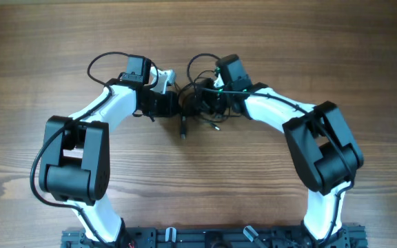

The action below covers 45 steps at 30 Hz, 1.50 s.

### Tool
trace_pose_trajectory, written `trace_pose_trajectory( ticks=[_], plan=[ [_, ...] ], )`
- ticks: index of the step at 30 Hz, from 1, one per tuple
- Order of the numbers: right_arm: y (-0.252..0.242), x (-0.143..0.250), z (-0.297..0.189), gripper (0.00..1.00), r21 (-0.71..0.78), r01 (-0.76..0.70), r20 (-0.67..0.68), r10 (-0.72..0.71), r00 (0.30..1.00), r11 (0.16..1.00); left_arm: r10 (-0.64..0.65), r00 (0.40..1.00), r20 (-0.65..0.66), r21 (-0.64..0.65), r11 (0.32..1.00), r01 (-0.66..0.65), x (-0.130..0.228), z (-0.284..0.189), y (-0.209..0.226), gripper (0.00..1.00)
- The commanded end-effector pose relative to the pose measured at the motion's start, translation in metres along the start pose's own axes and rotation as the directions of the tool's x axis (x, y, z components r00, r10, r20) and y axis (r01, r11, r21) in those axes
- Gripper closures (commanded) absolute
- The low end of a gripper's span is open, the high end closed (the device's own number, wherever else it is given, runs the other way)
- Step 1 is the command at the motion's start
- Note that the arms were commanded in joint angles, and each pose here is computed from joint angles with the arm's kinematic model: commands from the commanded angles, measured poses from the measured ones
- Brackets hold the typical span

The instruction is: Untangle cables

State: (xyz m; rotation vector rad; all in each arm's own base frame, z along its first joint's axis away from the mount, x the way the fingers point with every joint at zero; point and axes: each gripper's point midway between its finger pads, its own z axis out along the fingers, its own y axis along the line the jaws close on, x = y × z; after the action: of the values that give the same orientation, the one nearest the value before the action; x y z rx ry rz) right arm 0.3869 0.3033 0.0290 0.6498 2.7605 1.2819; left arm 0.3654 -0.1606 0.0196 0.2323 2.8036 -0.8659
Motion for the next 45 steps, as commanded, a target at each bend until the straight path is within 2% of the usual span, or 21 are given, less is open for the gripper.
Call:
trace_pose_trajectory(
  ticks=[1, 3, 6, 13, 18, 23, 27, 30, 32, 38, 42, 45],
  plan=[
    [-0.009, 0.001, 0.0, 0.79, -0.025, -0.027, -0.075, 0.025, 0.997, 0.999, -0.015, 1.0, 0.011, -0.025, 1.0, 0.015, -0.003, -0.002, 0.007, 0.96],
    [-0.01, 0.002, 0.002, 0.77, -0.013, -0.021, -0.064, 0.02, 0.998, 1.0, -0.015, 1.0, 0.011, -0.025, 1.0, 0.015, -0.003, -0.002, 0.007, 0.96],
    [-0.012, 0.007, 0.012, 0.69, 0.035, -0.005, -0.011, 0.005, 1.0, 0.999, -0.015, 1.0, 0.011, -0.025, 1.0, 0.015, -0.003, -0.002, 0.007, 0.96],
    [-0.017, 0.01, 0.024, 0.69, 0.106, -0.034, 0.088, 0.025, 0.996, 0.994, -0.015, 1.0, 0.011, -0.025, 1.0, 0.015, -0.003, -0.002, 0.007, 0.96],
    [-0.016, 0.011, 0.025, 0.7, 0.098, -0.061, 0.091, 0.052, 0.994, 0.993, -0.015, 1.0, 0.011, -0.025, 1.0, 0.016, -0.003, -0.002, 0.007, 0.96],
    [-0.021, 0.004, 0.026, 0.69, 0.132, -0.072, 0.169, 0.049, 0.984, 0.989, -0.015, 1.0, 0.011, -0.025, 1.0, 0.016, -0.003, -0.002, 0.007, 0.96],
    [-0.023, 0.002, 0.029, 0.6, 0.162, -0.077, 0.248, 0.035, 0.968, 0.984, -0.015, 1.0, 0.011, -0.025, 1.0, 0.016, -0.003, -0.002, 0.007, 0.96],
    [-0.025, -0.005, 0.028, 0.48, 0.18, -0.108, 0.34, 0.041, 0.939, 0.978, -0.015, 1.0, 0.011, -0.025, 1.0, 0.016, -0.003, -0.002, 0.007, 0.96],
    [-0.026, -0.01, 0.027, 0.47, 0.182, -0.132, 0.387, 0.052, 0.921, 0.975, -0.015, 1.0, 0.011, -0.025, 1.0, 0.016, -0.003, -0.002, 0.007, 0.96],
    [-0.033, -0.015, 0.028, 0.49, 0.203, -0.141, 0.444, 0.037, 0.895, 0.969, -0.015, 1.0, 0.01, -0.018, 1.0, 0.016, -0.003, -0.002, 0.006, 0.96],
    [-0.05, -0.013, 0.045, 0.59, 0.228, -0.141, 0.434, 0.03, 0.9, 0.963, -0.015, 1.0, 0.01, -0.018, 1.0, 0.016, -0.003, -0.002, 0.006, 0.96],
    [-0.06, -0.014, 0.05, 0.6, 0.25, -0.141, 0.43, 0.021, 0.903, 0.958, -0.015, 1.0, 0.01, -0.018, 1.0, 0.016, -0.003, -0.002, 0.006, 0.96]
  ],
)
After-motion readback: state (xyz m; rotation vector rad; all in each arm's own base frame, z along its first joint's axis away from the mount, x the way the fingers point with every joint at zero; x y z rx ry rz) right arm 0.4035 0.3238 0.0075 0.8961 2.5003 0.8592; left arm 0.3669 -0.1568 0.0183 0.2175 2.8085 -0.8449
